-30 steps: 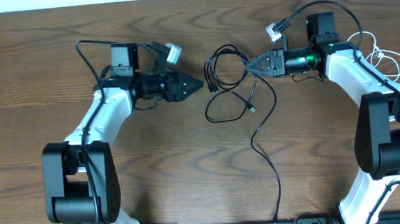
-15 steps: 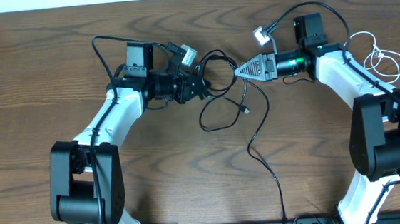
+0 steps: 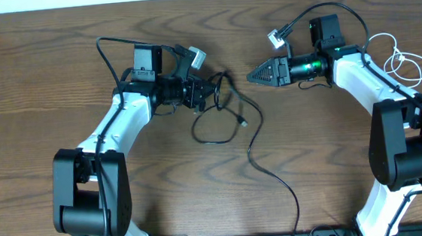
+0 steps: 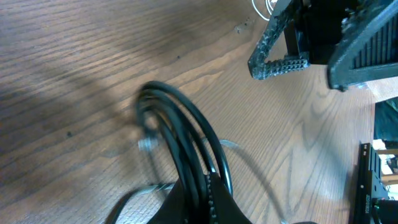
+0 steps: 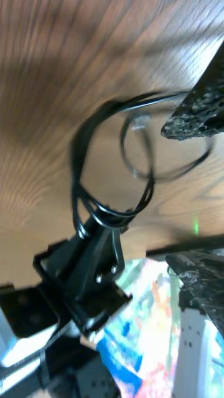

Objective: Untangle cables
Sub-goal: 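Grasp the black cable loops with the left gripper beside the right gripper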

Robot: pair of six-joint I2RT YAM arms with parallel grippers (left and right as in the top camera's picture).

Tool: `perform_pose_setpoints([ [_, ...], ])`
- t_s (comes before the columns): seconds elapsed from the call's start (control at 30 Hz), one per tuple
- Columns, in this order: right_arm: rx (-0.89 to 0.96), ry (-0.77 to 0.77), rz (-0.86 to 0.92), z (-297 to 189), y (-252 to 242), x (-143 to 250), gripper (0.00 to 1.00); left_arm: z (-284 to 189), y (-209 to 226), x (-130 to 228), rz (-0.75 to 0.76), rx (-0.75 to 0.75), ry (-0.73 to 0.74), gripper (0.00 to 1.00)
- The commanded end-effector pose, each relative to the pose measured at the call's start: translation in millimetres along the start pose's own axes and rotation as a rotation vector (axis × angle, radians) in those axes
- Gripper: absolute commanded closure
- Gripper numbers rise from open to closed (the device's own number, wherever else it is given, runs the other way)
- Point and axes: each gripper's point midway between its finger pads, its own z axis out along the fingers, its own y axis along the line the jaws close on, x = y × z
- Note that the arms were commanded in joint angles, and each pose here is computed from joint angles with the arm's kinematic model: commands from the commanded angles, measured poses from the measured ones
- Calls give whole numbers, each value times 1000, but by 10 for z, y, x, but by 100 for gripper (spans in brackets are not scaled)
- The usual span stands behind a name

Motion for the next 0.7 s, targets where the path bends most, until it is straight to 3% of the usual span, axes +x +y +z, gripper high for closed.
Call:
perform_pose_setpoints([
  [0.0, 118, -10, -16, -34, -95, -46, 46, 9, 47, 22, -11, -8, 5, 92],
  [0.17, 193, 31, 8, 69, -183, 66, 43, 9, 47, 22, -11, -8, 5, 92],
  [0.3, 227, 62, -13, 210, -174, 130, 48, 9, 47, 22, -11, -8, 5, 92],
  [0.67, 219, 97, -45, 569, -11, 200, 47, 11, 118, 43, -22, -51, 14, 92],
])
